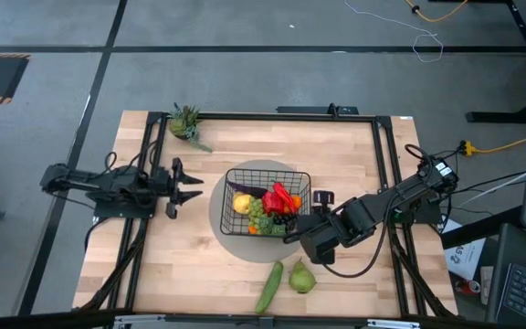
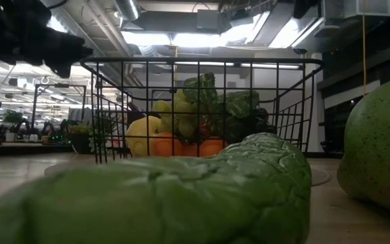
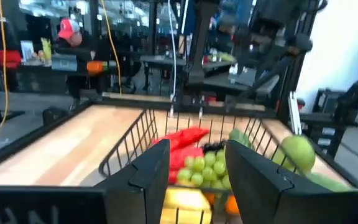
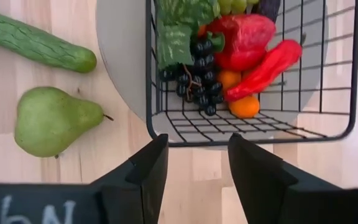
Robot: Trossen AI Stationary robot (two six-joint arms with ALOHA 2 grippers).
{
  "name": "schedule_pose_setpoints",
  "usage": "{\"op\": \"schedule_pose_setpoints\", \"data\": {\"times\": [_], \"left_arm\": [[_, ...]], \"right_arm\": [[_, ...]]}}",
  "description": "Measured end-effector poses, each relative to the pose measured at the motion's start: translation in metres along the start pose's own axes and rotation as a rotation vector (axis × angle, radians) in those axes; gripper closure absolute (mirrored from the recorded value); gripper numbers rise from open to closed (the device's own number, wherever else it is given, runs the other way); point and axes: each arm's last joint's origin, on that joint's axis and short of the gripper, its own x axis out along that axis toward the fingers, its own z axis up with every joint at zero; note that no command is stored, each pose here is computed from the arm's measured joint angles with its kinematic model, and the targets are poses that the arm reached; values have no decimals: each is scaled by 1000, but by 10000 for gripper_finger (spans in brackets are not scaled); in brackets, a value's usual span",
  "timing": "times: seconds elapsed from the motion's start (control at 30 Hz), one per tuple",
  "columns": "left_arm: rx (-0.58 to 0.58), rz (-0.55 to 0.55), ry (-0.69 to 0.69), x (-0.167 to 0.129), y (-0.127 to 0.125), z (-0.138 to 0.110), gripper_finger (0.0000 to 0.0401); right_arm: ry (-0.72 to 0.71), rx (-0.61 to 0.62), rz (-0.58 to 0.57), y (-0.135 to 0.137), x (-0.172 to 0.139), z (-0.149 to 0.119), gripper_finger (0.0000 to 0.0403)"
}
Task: Build produce basket
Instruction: Put the green cucumber into the black wire basket
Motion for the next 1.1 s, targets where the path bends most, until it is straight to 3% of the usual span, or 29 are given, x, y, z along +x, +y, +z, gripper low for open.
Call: {"op": "schedule_pose_setpoints", "data": {"times": [0.27,0.7,0.83,1.1], "left_arm": [[-57,36,150,0,9,-14,250],[-52,32,163,0,11,-15,250],[-52,32,163,0,11,-15,250],[-52,33,163,0,11,-16,250]], "right_arm": [[-68,-22,31,4,0,7,234],[-72,34,105,11,17,6,234],[-159,69,159,21,17,12,234],[-404,-38,335,53,-1,22,234]]}}
